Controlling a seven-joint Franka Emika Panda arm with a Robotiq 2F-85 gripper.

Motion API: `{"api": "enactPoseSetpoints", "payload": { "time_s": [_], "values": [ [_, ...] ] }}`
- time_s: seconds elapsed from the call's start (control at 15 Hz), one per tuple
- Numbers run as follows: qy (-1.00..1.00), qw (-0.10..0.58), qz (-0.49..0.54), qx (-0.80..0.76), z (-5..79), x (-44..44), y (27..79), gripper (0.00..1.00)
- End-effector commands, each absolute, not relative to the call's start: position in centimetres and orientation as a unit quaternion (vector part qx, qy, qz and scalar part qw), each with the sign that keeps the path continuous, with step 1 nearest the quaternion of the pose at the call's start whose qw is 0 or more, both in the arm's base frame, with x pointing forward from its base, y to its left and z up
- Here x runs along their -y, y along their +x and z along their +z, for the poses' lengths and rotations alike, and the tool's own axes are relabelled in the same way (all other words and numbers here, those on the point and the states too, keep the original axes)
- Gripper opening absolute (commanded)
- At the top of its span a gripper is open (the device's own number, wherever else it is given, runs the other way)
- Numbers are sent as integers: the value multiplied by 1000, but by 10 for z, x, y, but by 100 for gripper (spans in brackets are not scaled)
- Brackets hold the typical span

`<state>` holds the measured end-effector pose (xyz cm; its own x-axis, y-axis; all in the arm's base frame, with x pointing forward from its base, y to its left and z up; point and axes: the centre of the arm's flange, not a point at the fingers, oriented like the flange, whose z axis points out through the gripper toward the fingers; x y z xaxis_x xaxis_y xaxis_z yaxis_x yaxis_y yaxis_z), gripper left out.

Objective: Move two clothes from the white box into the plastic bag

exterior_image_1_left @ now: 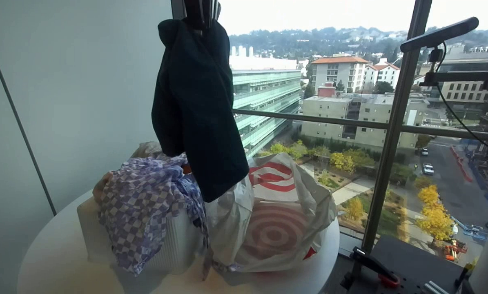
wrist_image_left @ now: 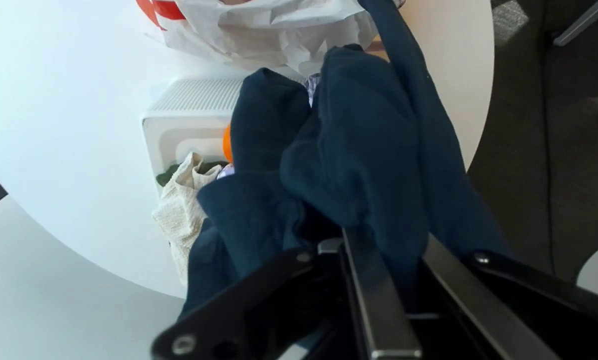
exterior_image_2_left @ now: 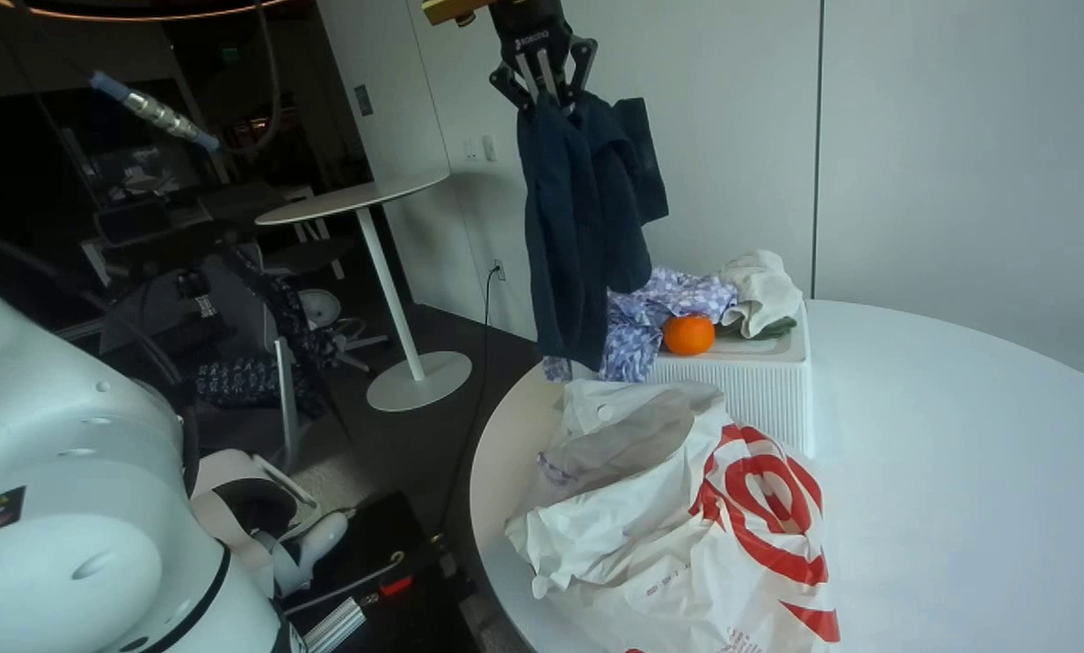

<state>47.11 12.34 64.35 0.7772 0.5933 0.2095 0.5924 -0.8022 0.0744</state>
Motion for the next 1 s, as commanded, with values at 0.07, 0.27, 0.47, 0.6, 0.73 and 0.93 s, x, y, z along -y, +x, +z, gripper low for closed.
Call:
{"api": "enactPoseSetpoints", "payload": {
  "time_s": [0.07,0.27,0.47,0.6,0.73,0.93],
  "values": [
    [956,-13,143,-255,630,-66,385,3],
    [967,-25,137,-214,607,-24,365,3],
    [974,-27,135,-181,587,5,361,3],
    [975,-26,141,-170,577,15,355,3],
    [974,-22,161,-157,573,19,342,3],
    [975,-17,183,-128,576,24,331,3]
  ]
}}
